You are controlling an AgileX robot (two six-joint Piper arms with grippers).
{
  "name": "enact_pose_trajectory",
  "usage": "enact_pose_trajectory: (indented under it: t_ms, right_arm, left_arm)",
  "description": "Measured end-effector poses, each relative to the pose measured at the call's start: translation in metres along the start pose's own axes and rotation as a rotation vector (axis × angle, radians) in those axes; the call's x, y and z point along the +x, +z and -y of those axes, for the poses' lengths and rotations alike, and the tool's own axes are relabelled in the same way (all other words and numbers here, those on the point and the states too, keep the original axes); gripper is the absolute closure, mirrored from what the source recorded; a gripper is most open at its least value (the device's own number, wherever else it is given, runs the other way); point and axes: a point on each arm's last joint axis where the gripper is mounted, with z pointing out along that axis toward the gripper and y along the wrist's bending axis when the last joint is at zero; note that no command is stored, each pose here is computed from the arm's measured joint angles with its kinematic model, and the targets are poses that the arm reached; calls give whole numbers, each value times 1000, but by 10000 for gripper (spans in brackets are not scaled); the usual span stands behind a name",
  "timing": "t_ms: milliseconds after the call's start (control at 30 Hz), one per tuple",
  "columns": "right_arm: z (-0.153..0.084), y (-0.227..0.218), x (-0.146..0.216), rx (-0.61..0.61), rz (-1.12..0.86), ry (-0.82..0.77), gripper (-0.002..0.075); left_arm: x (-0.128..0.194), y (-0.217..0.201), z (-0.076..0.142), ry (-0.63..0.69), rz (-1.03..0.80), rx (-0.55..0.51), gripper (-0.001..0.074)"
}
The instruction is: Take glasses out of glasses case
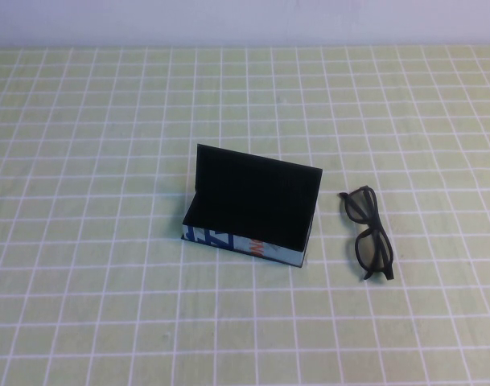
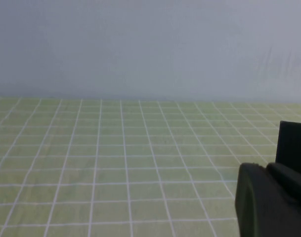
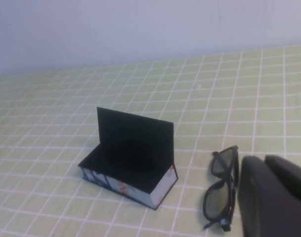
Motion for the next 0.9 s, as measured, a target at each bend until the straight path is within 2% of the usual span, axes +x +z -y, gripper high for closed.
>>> enact_pose_trajectory:
  t_ms: [767, 900]
  right_arm:
    - [7, 7, 10, 18, 34, 14, 742]
    - [9, 8, 10, 38, 39, -26, 742]
  left_arm:
    - [4, 0, 3, -19, -19, 35, 739]
    - [4, 0, 3, -19, -19, 35, 739]
